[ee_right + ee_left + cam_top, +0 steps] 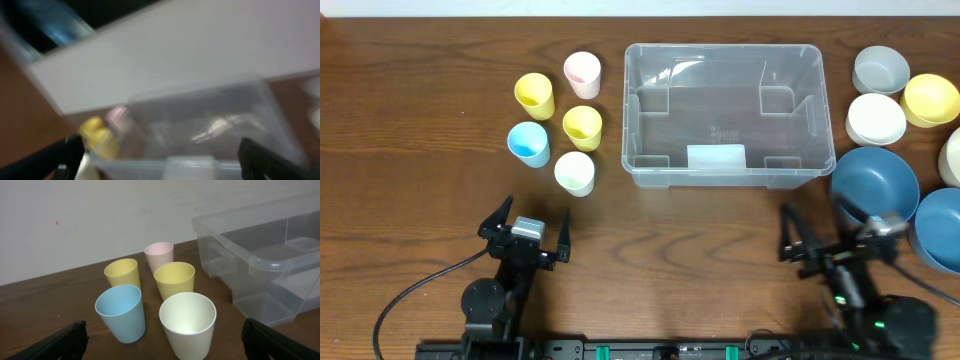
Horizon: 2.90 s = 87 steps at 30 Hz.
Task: Pack container
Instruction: 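Reach the right gripper to the dark teal bowl rim on the right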
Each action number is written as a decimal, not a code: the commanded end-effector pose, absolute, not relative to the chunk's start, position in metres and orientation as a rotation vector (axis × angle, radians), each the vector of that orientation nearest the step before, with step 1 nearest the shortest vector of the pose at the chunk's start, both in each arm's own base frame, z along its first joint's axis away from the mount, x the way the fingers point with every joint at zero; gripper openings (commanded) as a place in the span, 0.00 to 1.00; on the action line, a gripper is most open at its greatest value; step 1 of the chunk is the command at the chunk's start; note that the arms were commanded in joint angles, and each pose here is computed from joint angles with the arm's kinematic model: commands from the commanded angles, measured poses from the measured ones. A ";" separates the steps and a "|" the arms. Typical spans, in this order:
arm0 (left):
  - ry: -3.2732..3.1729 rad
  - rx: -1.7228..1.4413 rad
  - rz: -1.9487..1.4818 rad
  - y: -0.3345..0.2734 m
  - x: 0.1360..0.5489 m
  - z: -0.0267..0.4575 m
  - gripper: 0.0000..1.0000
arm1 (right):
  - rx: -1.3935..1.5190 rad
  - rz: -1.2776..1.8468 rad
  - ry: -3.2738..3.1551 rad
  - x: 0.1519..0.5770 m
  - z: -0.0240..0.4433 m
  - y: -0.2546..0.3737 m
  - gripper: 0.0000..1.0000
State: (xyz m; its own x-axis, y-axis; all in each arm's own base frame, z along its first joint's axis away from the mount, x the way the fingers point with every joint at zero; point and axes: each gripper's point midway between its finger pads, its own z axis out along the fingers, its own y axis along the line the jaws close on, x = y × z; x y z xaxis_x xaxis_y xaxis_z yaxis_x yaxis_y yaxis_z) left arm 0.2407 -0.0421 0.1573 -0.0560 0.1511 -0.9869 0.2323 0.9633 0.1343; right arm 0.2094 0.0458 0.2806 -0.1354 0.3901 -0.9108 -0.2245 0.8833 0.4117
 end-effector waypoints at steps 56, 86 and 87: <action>1.678 0.308 -0.068 -0.042 0.240 0.141 0.98 | 1.790 0.280 2.345 0.220 0.107 -0.156 0.99; 1.678 0.308 -0.068 -0.042 0.240 0.141 0.98 | 1.872 0.297 2.261 0.220 0.011 -0.154 0.76; 1.678 0.308 -0.068 -0.042 0.240 0.141 0.98 | 1.876 0.299 2.264 0.220 0.010 -0.154 0.72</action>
